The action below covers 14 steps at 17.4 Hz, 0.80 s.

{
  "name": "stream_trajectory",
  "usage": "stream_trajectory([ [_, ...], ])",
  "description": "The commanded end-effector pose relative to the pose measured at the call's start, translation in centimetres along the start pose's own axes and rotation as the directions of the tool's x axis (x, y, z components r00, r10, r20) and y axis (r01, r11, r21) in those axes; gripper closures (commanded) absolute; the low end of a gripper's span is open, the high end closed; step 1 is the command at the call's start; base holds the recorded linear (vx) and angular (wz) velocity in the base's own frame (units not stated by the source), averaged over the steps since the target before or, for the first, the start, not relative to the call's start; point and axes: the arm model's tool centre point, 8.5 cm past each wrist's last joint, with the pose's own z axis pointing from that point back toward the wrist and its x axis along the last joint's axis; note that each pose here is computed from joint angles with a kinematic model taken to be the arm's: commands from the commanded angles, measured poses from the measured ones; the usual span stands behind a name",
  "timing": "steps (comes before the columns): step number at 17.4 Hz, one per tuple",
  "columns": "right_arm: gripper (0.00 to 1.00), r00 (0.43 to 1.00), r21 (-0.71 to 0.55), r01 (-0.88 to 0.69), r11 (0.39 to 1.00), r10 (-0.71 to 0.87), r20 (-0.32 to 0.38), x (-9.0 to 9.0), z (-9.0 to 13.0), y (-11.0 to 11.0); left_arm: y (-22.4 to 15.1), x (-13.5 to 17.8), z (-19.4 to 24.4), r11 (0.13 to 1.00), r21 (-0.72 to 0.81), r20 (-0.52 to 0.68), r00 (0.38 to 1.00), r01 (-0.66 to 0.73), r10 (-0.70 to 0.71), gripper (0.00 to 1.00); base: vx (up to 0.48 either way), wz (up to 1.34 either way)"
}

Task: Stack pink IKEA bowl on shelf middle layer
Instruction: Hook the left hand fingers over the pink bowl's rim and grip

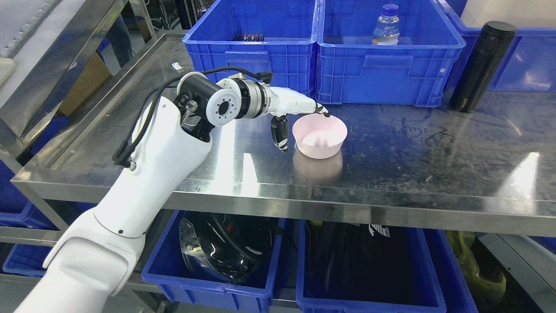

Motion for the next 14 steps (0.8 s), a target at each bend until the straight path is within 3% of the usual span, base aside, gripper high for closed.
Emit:
stream_trajectory([
  [1, 0.00, 1.000, -0.023, -0.001, 1.000, 0.002, 0.013, 0.3, 0.0, -1.2, -1.7, 6.1, -6.7, 0.991, -0.113, 0.050, 0.996, 0.073, -0.068, 0.03, 0.000, 0.00],
  [9, 0.00, 1.000, -0.023, -0.001, 1.000, 0.002, 0.013, 0.3, 0.0, -1.2, -2.8, 3.5, -7.6, 0.986, -0.153, -0.016, 0.998, 0.062, -0.065, 0.13, 0.014, 0.01],
  [12, 0.00, 1.000, -0.023, -0.001, 1.000, 0.002, 0.013, 0.3, 0.0, -1.2, -3.1, 2.9, -7.9, 0.985, -0.156, 0.026, 0.997, 0.069, -0.066, 0.27, 0.017, 0.00],
  [14, 0.00, 1.000, -0.023, -0.001, 1.000, 0.002, 0.013, 0.3, 0.0, -1.2, -3.7, 2.6, -8.0, 0.987, -0.146, 0.093, 0.994, 0.065, -0.052, 0.48, 0.020, 0.00],
])
